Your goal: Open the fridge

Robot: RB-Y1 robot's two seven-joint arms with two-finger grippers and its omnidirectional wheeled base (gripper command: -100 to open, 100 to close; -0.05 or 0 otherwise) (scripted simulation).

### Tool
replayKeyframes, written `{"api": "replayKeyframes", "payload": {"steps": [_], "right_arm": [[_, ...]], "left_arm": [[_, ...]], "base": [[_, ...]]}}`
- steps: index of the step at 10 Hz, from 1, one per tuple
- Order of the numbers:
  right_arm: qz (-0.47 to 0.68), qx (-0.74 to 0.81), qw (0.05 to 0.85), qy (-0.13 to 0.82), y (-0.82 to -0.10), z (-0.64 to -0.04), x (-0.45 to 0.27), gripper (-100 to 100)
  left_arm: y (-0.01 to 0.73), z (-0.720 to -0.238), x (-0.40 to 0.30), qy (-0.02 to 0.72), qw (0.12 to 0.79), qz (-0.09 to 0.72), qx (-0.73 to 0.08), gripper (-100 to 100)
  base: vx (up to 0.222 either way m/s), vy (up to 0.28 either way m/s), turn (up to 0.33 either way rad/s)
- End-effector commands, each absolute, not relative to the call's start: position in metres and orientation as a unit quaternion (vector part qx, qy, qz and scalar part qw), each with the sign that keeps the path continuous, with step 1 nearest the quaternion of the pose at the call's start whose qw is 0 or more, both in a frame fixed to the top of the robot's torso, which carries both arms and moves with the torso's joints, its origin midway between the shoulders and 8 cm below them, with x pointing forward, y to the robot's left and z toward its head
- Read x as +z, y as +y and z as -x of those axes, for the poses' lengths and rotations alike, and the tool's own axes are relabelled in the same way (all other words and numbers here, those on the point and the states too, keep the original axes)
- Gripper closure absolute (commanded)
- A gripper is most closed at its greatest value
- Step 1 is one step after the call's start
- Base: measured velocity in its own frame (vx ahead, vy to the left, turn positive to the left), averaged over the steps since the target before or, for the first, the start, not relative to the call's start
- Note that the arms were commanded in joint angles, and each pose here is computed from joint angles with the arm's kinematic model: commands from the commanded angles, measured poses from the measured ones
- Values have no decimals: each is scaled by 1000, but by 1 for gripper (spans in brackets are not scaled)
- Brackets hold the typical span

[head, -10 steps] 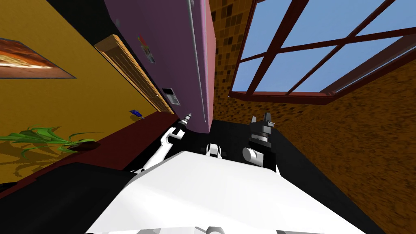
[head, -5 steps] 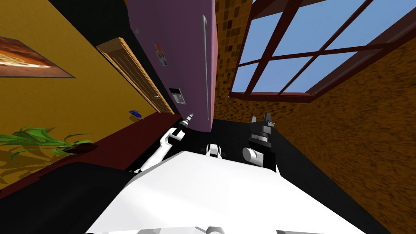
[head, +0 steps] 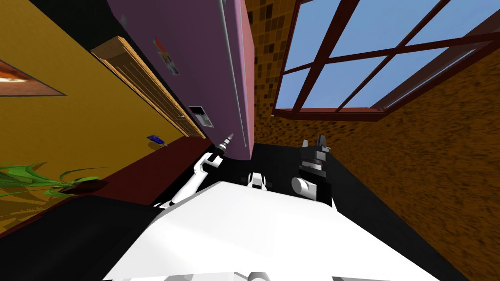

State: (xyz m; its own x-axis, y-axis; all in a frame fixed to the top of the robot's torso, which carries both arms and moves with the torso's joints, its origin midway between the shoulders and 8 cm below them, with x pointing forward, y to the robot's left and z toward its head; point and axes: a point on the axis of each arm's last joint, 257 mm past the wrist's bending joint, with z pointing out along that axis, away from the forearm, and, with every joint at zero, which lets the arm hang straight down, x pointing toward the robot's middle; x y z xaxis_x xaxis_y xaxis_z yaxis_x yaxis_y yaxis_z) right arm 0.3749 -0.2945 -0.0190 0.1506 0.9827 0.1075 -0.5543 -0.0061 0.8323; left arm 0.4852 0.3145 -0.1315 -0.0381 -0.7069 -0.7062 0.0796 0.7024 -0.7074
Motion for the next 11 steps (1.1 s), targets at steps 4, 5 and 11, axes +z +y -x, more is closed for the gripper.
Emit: {"api": "replayKeyframes", "payload": {"steps": [4, 5, 11], "right_arm": [[-391, 591, 650, 274, -295, -375, -19, 0], [-391, 591, 650, 274, -295, -375, -19, 0], [-391, 591, 650, 274, -295, -375, -19, 0]], "left_arm": [[324, -495, -130, 648, 657, 247, -295, -100], [326, -498, -130, 647, 658, 249, -294, -100], [317, -493, -125, 650, 656, 239, -299, 100]], "base": [[173, -70, -40], [192, -111, -47], [70, -29, -24]]}}
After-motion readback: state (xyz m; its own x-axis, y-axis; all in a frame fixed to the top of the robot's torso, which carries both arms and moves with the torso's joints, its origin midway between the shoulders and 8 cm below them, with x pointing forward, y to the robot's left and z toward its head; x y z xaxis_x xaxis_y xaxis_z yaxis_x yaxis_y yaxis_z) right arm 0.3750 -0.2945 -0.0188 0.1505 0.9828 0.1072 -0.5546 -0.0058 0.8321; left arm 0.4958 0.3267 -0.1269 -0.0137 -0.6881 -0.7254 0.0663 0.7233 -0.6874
